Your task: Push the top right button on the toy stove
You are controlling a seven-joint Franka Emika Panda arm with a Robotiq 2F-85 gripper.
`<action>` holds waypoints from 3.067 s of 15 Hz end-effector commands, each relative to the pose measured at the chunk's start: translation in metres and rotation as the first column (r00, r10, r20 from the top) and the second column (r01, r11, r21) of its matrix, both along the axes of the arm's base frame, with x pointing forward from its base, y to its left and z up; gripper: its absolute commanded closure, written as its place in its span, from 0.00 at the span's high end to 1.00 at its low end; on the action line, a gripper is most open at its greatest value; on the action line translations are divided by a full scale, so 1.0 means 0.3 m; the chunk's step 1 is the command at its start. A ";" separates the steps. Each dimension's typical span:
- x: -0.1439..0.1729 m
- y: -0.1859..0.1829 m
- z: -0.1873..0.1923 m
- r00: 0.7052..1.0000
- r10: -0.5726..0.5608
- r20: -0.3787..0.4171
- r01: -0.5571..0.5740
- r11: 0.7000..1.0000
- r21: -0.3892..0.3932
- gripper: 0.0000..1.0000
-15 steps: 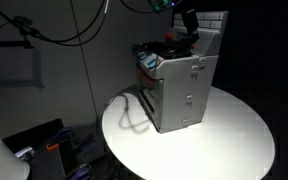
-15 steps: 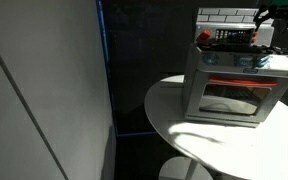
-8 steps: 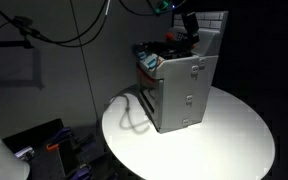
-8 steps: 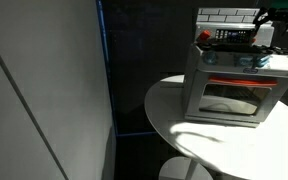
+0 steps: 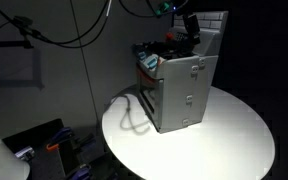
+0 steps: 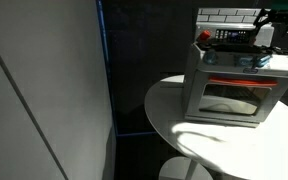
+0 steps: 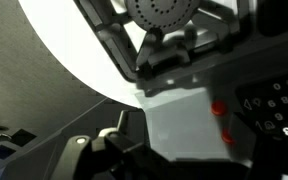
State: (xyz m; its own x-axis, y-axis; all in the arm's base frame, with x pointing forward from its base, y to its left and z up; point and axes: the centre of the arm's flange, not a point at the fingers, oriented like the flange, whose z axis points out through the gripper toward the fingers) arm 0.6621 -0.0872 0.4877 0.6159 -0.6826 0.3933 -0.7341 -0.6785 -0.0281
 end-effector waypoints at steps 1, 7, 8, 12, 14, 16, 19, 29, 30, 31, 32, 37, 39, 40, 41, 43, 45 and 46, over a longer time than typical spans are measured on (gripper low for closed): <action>0.010 -0.002 0.011 1.000 -0.024 0.008 0.024 1.000 0.008 1.00; 0.017 -0.001 0.014 1.000 -0.026 0.012 0.025 1.000 0.006 1.00; 0.018 0.000 0.014 1.000 -0.026 0.012 0.026 1.000 0.006 1.00; 0.022 -0.002 0.013 1.000 -0.028 0.013 0.028 1.000 0.004 1.00; 0.024 -0.004 0.011 0.999 -0.030 0.014 0.030 1.000 0.003 1.00; 0.026 -0.006 0.009 0.999 -0.033 0.014 0.033 0.999 0.002 1.00; 0.032 -0.013 0.005 0.999 -0.043 0.016 0.043 0.999 0.000 1.00; 0.063 -0.026 0.007 0.998 -0.056 0.026 0.056 0.998 -0.008 1.00; 0.068 -0.030 0.006 0.998 -0.058 0.027 0.059 0.998 -0.010 1.00; 0.072 -0.032 0.006 0.998 -0.060 0.027 0.061 0.998 -0.011 1.00; 0.076 -0.035 0.006 0.998 -0.062 0.029 0.063 0.998 -0.012 1.00; 0.079 -0.039 0.008 0.997 -0.067 0.031 0.067 0.998 -0.014 1.00; 0.058 -0.025 0.015 0.998 -0.060 0.022 0.060 0.998 -0.007 1.00; 0.041 -0.014 0.021 0.998 -0.056 0.010 0.056 0.998 -0.002 1.00; 0.029 -0.006 0.026 0.999 -0.050 0.002 0.050 0.999 0.010 1.00; -0.005 0.015 0.043 0.999 -0.037 -0.029 0.038 0.999 0.037 1.00; -0.038 0.037 0.068 0.998 -0.017 -0.063 0.022 0.997 0.079 1.00; -0.056 0.051 0.082 0.997 -0.001 -0.080 0.010 0.994 0.108 1.00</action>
State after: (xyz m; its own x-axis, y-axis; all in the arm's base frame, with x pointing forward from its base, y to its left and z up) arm 0.6624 -0.0807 0.4919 0.6044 -0.7213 0.3384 -0.7596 -0.6498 -0.0282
